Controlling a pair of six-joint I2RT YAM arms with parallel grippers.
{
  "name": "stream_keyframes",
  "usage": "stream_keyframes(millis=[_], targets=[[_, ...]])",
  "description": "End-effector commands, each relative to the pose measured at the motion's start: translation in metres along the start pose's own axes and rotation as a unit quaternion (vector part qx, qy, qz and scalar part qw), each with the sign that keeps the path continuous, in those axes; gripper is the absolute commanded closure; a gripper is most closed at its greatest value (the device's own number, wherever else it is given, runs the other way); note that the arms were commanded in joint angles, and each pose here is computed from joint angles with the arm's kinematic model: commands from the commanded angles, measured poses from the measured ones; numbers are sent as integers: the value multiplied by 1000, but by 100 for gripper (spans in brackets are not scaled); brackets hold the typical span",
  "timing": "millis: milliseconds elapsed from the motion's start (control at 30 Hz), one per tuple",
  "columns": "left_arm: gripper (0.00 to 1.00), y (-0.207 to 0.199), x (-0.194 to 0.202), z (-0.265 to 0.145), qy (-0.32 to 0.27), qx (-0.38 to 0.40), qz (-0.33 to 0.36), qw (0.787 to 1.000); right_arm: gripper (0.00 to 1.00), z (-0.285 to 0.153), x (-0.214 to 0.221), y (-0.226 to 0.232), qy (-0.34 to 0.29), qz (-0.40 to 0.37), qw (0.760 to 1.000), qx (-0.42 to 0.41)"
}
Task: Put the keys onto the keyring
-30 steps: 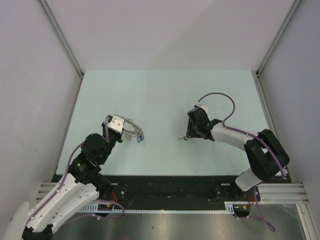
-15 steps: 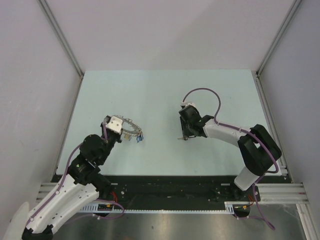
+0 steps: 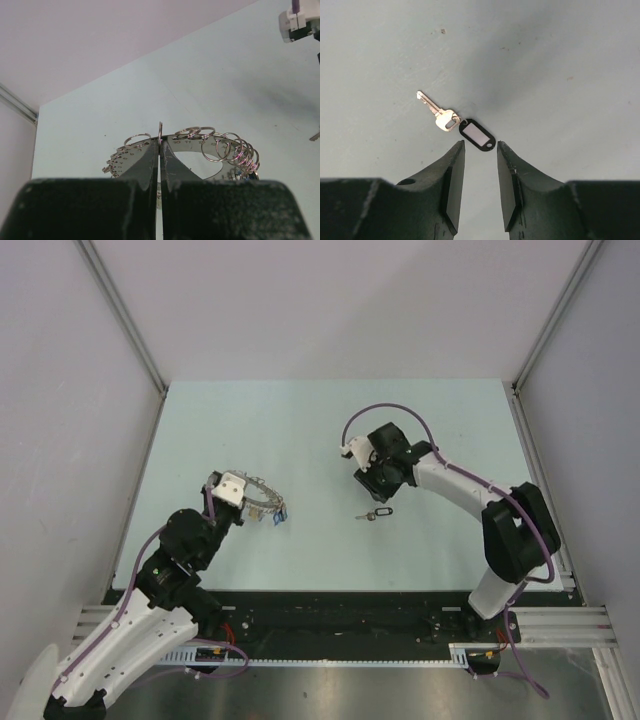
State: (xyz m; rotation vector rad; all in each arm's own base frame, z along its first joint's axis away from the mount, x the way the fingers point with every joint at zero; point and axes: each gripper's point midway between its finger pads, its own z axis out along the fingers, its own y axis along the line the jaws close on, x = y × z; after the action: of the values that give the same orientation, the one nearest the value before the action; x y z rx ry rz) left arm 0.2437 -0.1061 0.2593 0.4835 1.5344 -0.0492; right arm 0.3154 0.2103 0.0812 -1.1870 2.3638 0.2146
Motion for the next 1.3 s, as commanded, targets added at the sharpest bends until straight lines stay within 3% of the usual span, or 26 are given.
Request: stream_keyframes(millis=[0, 267, 633, 1267], targets=[[99, 9, -27, 0, -53, -18, -24, 998, 63, 3, 7, 3, 56, -99, 992, -61], [99, 9, -24, 2, -48, -20, -19, 998, 62, 14, 15, 0, 164, -156, 970, -86], [99, 7, -22, 3, -46, -18, -19, 999, 60, 41, 8, 13, 226, -208, 948, -86], [99, 5, -22, 5, -45, -12, -19, 999, 62, 50, 13, 18, 249, -243, 935, -75]])
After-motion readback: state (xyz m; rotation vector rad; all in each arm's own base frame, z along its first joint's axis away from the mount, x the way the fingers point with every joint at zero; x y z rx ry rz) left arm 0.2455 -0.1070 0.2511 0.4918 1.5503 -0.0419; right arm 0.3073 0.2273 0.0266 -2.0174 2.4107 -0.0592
